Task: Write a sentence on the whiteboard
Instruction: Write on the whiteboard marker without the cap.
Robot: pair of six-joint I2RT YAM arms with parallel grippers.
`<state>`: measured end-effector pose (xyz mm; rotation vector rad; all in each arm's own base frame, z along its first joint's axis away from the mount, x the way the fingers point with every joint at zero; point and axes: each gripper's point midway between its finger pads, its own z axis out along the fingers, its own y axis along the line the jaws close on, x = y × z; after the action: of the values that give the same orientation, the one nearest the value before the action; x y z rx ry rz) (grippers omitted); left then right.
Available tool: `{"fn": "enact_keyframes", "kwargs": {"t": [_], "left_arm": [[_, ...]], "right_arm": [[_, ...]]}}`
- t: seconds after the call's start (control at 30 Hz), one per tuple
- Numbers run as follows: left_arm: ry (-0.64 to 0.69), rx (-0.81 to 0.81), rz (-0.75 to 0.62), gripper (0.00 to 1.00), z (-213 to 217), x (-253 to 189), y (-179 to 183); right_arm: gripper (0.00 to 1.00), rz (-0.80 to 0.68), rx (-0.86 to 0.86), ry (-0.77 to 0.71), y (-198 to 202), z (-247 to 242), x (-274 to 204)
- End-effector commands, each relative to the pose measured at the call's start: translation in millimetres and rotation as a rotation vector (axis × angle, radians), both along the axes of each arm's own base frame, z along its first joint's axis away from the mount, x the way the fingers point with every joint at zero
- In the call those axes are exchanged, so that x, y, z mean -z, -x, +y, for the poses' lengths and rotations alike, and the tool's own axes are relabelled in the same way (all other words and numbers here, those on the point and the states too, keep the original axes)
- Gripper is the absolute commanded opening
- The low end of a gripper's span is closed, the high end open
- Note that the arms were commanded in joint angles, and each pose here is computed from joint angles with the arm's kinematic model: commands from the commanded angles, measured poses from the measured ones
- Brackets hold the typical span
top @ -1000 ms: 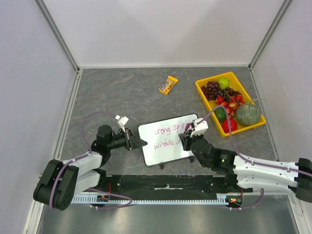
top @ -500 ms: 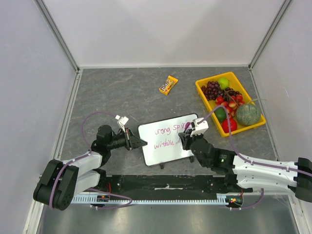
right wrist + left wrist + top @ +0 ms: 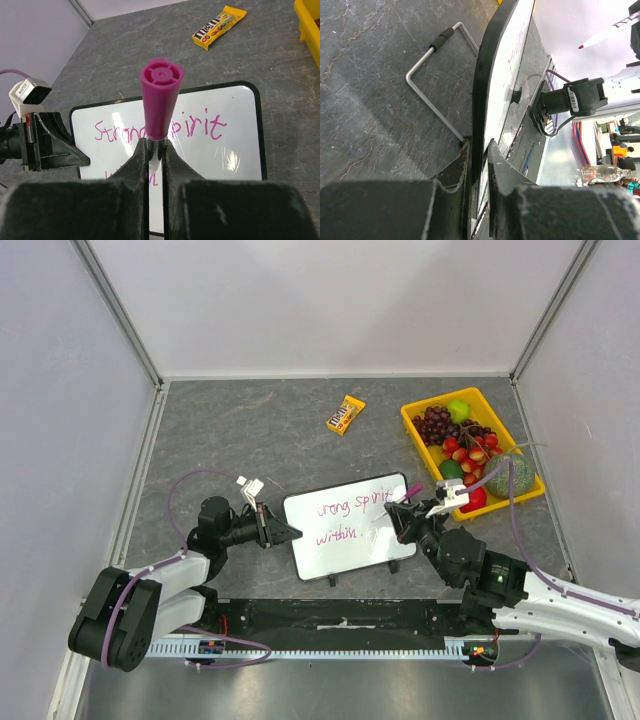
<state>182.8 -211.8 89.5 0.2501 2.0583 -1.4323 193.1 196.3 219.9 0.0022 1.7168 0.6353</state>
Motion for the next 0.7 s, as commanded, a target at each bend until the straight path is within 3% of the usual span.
{"fn": "enact_keyframes", "kwargs": {"t": [0.0, 0.17, 0.33, 0.43, 0.53, 0.57, 0.67], "left_arm": [[-0.055, -0.049, 0.021, 0.02, 7.5, 17.5, -3.1], [-0.053, -0.046, 0.019, 0.04, 6.9, 16.8, -3.2], [-0.053, -0.058, 0.005, 0.19, 8.2, 14.6, -4.3], [-0.054, -0.065, -0.008, 0.36, 8.5, 12.5, -5.5], [-0.055, -0.078, -0.021, 0.71, 9.7, 10.1, -7.5], [-0.056, -0.085, -0.03, 0.88, 10.4, 8.8, -8.3], [-0.054, -0.108, -0.068, 0.92, 12.9, 1.7, -10.4]], "right_arm": [[0.0, -0.006, 0.041, -0.004, -1.2, -12.7, -15.1], [0.0, 0.005, 0.031, 0.01, 0.3, -12.2, -11.0], [0.0, 0.023, 0.019, 0.019, 2.8, -12.1, -4.3], [0.0, 0.029, 0.022, 0.014, 4.1, -15.3, -2.0], [0.0, 0.032, 0.014, 0.002, 6.2, -16.4, -1.6], [0.0, 0.033, 0.01, -0.001, 6.8, -16.1, -2.3], [0.0, 0.038, 0.003, 0.003, 8.4, -16.7, -1.8]]}}
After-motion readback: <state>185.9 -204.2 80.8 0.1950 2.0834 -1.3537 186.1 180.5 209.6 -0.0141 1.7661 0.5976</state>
